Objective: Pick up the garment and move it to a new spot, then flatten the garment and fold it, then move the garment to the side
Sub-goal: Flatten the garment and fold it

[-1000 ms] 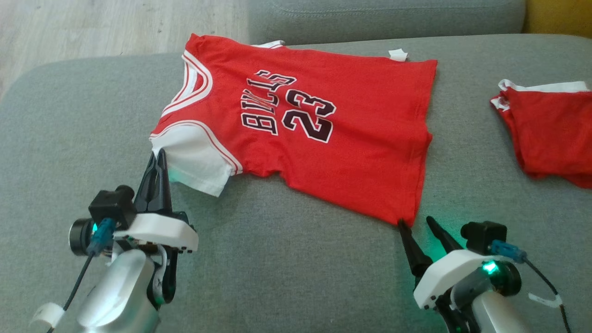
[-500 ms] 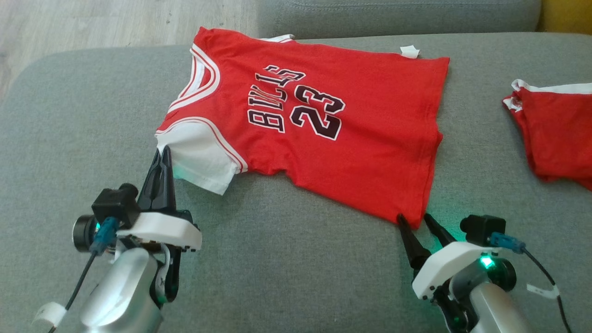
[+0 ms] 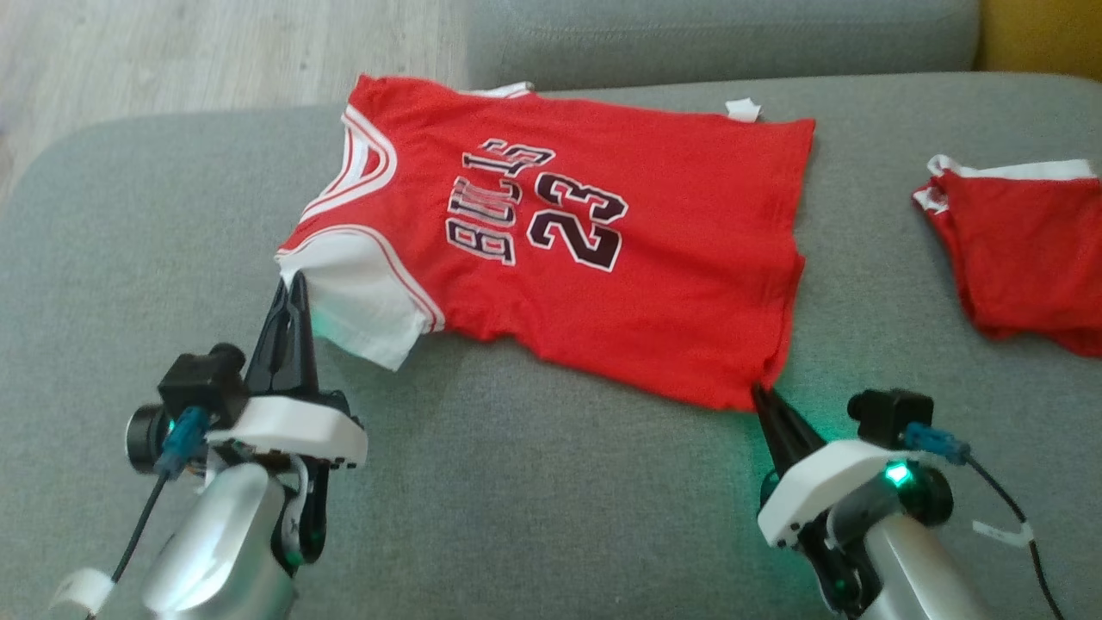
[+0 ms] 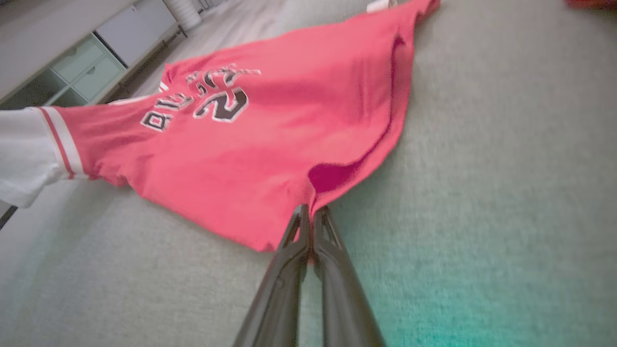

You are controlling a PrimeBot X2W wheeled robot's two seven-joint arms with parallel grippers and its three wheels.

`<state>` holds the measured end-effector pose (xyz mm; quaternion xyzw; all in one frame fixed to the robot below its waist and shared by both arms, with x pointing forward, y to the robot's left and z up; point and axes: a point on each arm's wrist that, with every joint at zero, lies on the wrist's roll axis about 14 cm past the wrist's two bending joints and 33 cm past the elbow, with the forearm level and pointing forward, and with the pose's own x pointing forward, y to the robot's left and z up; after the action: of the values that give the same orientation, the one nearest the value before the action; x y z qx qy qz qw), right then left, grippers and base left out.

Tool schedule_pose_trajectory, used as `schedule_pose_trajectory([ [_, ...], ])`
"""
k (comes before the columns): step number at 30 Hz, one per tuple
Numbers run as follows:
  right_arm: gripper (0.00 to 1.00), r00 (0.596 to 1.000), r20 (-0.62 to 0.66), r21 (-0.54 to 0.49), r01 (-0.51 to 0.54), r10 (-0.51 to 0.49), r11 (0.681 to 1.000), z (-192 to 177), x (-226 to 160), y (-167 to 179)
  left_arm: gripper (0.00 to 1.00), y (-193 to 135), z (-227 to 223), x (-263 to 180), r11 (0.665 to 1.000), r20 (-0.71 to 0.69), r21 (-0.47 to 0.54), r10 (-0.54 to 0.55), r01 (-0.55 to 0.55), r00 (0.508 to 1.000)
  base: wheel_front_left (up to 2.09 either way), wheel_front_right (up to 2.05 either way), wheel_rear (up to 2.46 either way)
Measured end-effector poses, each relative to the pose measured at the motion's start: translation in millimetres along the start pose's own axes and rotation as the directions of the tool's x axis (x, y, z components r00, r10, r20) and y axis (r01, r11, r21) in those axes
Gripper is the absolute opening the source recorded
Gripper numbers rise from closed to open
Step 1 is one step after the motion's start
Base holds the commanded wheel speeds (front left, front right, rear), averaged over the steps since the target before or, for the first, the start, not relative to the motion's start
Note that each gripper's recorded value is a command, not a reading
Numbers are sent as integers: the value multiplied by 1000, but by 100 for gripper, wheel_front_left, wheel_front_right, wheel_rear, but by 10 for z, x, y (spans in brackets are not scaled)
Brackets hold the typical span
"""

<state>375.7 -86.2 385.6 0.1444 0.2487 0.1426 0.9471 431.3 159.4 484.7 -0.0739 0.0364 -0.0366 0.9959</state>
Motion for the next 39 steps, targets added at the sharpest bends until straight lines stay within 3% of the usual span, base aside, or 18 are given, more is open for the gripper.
schedule_pose_trajectory([
  [8,0,963,260,-118,-41,71,992,861,-154,164,0,-30,380,-90,996,112,-91,-4,14,994,0,0,0],
  [11,0,914,390,-214,-30,114,976,1407,-292,205,0,-106,728,-107,990,212,-130,-25,54,977,0,0,0],
  [14,0,837,518,-300,-14,175,954,1985,-507,319,0,-198,1148,-174,984,331,-146,-51,105,942,0,0,0],
  [20,0,677,671,-447,45,302,893,2755,-1034,623,0,-394,2215,-512,971,612,-106,-107,215,783,0,0,0],
  [24,0,613,711,-488,77,345,869,2970,-1309,749,0,-476,2801,-856,961,749,-88,-109,261,653,0,0,0],
  [27,0,574,736,-500,102,360,860,3086,-1498,816,0,-532,3056,-1060,956,794,-74,-116,284,596,0,0,0],
  [32,0,557,751,-502,133,355,855,3174,-1637,824,0,-580,3259,-1181,952,815,-62,-125,299,567,0,0,0],
  [34,0,570,747,-500,142,343,854,3177,-1618,799,0,-570,3306,-1142,955,810,-58,-125,290,572,0,0,0],
  [39,0,642,715,-454,125,277,882,3102,-1356,617,0,-442,3088,-682,968,710,-82,-110,237,696,0,0,0],
])
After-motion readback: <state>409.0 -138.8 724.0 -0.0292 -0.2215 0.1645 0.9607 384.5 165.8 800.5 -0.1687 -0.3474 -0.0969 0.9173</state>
